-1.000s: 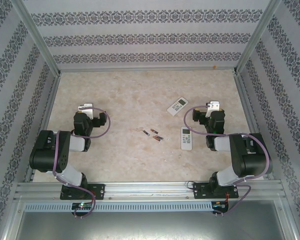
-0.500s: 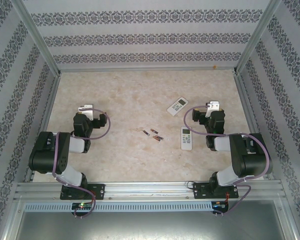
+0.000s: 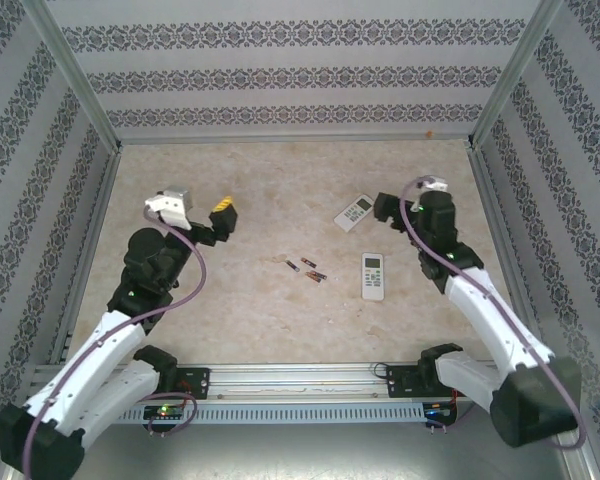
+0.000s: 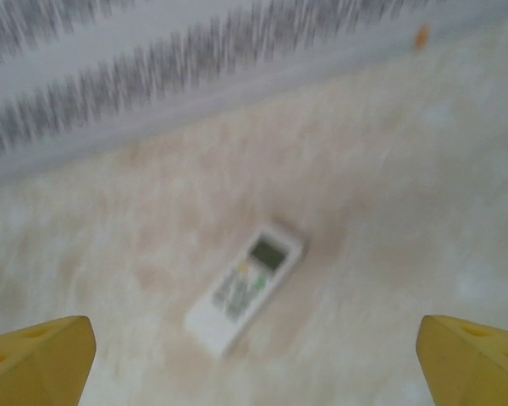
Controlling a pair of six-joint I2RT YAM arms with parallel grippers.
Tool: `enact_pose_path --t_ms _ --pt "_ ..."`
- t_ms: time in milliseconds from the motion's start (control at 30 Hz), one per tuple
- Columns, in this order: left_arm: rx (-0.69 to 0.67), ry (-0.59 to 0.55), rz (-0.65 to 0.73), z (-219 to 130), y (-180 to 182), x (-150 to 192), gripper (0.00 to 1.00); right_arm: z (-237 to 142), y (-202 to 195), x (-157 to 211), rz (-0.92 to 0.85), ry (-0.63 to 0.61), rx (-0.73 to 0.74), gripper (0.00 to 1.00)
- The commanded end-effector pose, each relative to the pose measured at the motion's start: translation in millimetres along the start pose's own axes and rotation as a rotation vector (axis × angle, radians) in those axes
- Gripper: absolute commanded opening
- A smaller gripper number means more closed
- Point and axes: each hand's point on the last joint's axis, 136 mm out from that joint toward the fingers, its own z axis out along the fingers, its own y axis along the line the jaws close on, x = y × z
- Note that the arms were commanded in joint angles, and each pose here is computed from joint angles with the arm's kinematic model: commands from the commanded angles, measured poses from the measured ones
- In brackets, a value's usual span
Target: Load the batteries into the remote control
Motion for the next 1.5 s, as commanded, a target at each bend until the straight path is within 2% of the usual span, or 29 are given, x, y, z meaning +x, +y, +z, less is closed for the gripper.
enact_pose_path --t_ms 0,133,333,467,567,767,867,967,1067,1233,1300,1467 --pt "0.116 0.412 -0.085 -11.3 -43.8 79.1 1.0 0.4 -23.8 110.5 -0.052 0.477 0.176 0.98" --pt "0.193 0.587 -0.11 -20.9 -81.5 106.4 1.0 13.8 -37.3 143.5 -0.092 0.606 0.265 0.98" --pt "0.14 0.668 -0.191 -22.1 -78.6 120.3 1.0 20.8 -35.4 186.3 -0.113 0.709 0.269 0.98" --pt "0.12 0.707 -0.198 -16.7 -79.8 121.2 1.0 22.5 -35.3 208.0 -0.131 0.742 0.276 0.89" --pt "0.093 0.733 -0.224 -11.3 -79.4 123.8 1.0 20.6 -34.9 209.3 -0.15 0.734 0.286 0.79" --pt "0.076 0.708 -0.35 -2.7 -80.9 117.8 1.0 18.0 -28.5 217.1 -0.114 0.745 0.245 0.61" --pt "0.059 0.69 -0.407 -0.7 -79.1 112.1 1.0 19.4 -27.2 216.0 -0.12 0.739 0.237 0.55" --pt "0.037 0.669 -0.44 0.6 -76.1 107.5 1.0 16.8 -20.2 199.1 -0.134 0.7 0.221 0.51" --pt "0.029 0.652 -0.505 4.1 -77.9 104.4 1.0 2.8 12.0 164.1 -0.069 0.597 0.077 0.51" --pt "0.178 0.683 -0.661 26.7 -116.4 95.3 0.99 -39.7 107.4 125.8 0.051 0.49 -0.394 0.5" --pt "0.22 0.73 -0.686 37.3 -131.1 95.0 0.97 -55.2 127.8 122.9 0.008 0.484 -0.466 0.49" --pt "0.245 0.815 -0.732 54.8 -152.1 106.0 0.82 -75.9 157.1 123.3 -0.091 0.502 -0.565 0.48"
